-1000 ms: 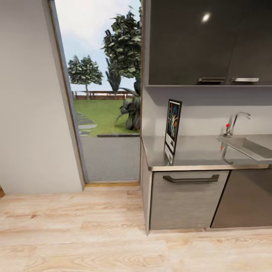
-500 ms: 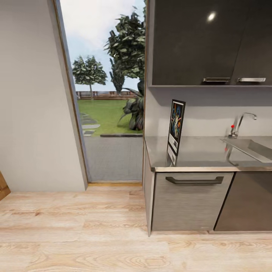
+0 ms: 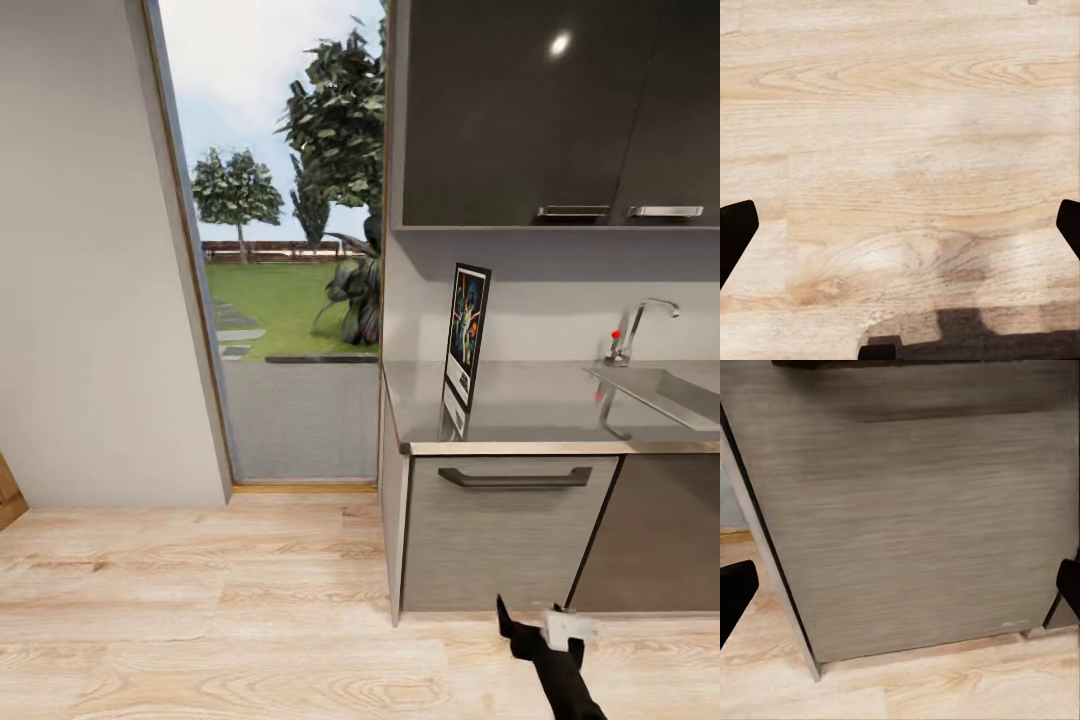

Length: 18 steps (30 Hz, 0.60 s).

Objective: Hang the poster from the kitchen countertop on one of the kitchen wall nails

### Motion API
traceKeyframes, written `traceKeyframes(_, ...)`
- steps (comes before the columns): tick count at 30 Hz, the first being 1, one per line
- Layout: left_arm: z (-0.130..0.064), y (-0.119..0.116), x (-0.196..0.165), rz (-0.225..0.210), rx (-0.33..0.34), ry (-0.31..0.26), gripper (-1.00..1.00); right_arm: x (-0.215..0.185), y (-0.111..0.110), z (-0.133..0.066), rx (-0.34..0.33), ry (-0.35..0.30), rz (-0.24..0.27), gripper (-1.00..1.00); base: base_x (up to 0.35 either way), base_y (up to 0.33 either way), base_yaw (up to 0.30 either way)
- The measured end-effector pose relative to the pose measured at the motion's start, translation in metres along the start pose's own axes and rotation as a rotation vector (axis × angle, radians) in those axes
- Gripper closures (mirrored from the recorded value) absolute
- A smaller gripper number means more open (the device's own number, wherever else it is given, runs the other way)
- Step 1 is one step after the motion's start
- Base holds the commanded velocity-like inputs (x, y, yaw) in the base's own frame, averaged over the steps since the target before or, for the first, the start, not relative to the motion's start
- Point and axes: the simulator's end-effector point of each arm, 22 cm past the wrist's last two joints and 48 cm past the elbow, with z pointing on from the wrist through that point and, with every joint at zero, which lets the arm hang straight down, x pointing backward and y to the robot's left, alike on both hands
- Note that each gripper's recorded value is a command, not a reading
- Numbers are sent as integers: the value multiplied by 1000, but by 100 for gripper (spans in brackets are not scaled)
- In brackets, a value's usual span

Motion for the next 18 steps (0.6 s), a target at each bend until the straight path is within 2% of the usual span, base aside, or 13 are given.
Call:
traceKeyframes(4, 0, 0, 0, -1, 0, 1, -100, -48, 5, 0, -1, -4, 2, -100, 0, 0, 0)
traceKeyframes(10, 0, 0, 1, -1, 0, 2, -100, -96, 12, -4, -15, -5, 2, -100, 0, 0, 0)
traceKeyframes(13, 0, 0, 1, -1, 0, 2, -100, -122, 16, -4, -20, -27, 4, -100, 0, 0, 0)
traceKeyframes(18, 0, 7, 1, -20, -15, 1, -100, -163, 22, 12, -28, -52, 9, -100, 0, 0, 0)
